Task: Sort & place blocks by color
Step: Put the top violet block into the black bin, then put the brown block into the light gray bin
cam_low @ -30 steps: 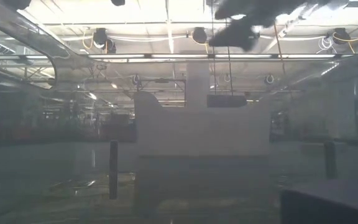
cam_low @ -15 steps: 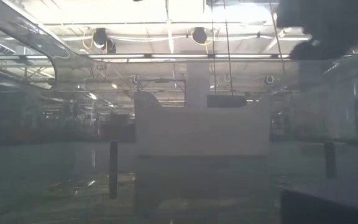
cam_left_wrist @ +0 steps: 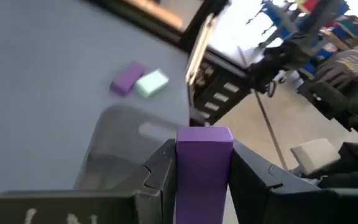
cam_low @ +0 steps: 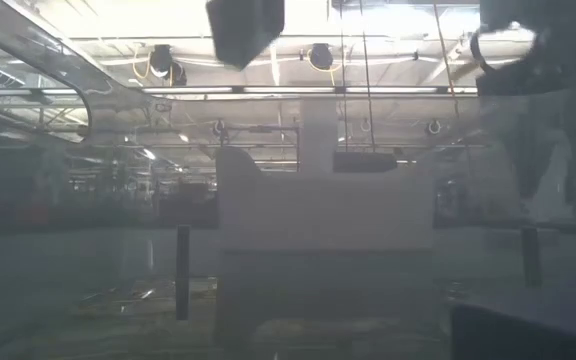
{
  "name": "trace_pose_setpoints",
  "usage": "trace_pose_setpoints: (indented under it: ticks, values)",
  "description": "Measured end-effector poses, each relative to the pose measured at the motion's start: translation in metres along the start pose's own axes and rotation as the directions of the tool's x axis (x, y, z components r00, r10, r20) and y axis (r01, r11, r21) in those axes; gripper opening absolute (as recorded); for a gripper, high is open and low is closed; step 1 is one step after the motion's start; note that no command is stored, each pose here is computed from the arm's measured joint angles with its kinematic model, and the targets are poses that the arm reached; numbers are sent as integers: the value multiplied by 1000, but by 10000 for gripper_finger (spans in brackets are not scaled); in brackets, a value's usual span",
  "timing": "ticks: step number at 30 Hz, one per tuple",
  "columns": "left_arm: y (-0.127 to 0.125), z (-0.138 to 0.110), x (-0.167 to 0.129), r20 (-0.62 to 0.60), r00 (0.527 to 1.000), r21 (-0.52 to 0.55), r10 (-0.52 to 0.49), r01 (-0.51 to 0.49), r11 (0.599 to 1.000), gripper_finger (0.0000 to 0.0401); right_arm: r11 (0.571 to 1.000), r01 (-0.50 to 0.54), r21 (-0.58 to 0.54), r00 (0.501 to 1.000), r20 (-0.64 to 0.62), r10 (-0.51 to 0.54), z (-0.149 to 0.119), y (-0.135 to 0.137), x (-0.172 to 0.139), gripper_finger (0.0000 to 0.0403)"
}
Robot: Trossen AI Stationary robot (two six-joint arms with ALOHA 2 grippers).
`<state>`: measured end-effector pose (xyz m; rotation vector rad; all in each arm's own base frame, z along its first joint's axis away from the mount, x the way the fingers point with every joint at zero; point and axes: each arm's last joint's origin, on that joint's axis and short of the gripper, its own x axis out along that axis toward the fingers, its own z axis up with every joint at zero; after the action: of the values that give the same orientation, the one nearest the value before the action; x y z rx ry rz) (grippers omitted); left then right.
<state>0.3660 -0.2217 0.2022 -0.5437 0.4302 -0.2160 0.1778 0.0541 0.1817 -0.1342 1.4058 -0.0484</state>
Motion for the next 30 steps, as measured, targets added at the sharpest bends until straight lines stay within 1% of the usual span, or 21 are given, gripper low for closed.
trace_pose_setpoints:
  ticks: [3, 4, 9, 13, 17, 20, 23, 24, 26, 28, 30]
  values:
    - [2, -3, 2, -19, 1000, -75, 16, -17, 997, 110, 999, 5, -36, 1000, -20, -5, -6, 0, 8, 267]
    - [2, -3, 1, -22, 1000, -96, 18, -20, 995, 121, 999, 5, -37, 1000, -23, -5, -6, -1, 9, 267]
    - [3, -5, 1, -39, 999, -200, 33, -40, 979, 198, 1000, 8, -17, 1000, -23, -8, -3, -4, 10, 267]
    - [1, -5, 1, -32, 999, -253, 21, -28, 967, 229, 1000, 11, 5, 1000, -22, -11, -2, -8, 10, 267]
    - [-7, -5, 0, 0, 1000, -267, -24, 23, 964, 234, 1000, 7, 18, 1000, -21, -7, -1, -12, 11, 267]
    - [-15, -4, -2, 37, 997, -248, -69, 77, 966, 235, 1000, 7, 30, 1000, -15, -6, 0, -14, 11, 267]
    - [-22, -1, -3, 87, 989, -228, -120, 137, 964, 235, 999, -28, 35, 999, 44, 26, 6, -13, 11, 267]
    - [-23, 0, -4, 100, 986, -222, -132, 151, 963, 236, 999, -36, 27, 997, 65, 34, 8, -12, 11, 267]
    - [-26, 2, -5, 123, 981, -214, -153, 177, 961, 236, 999, -36, -22, 995, 90, 38, 11, -12, 11, 267]
    - [-28, 3, -5, 140, 976, -214, -166, 194, 957, 236, 997, -28, -75, 996, 88, 34, 13, -14, 13, 267]
    - [-28, 4, -5, 144, 975, -213, -169, 198, 957, 236, 996, -20, -89, 997, 75, 27, 15, -16, 18, 267]
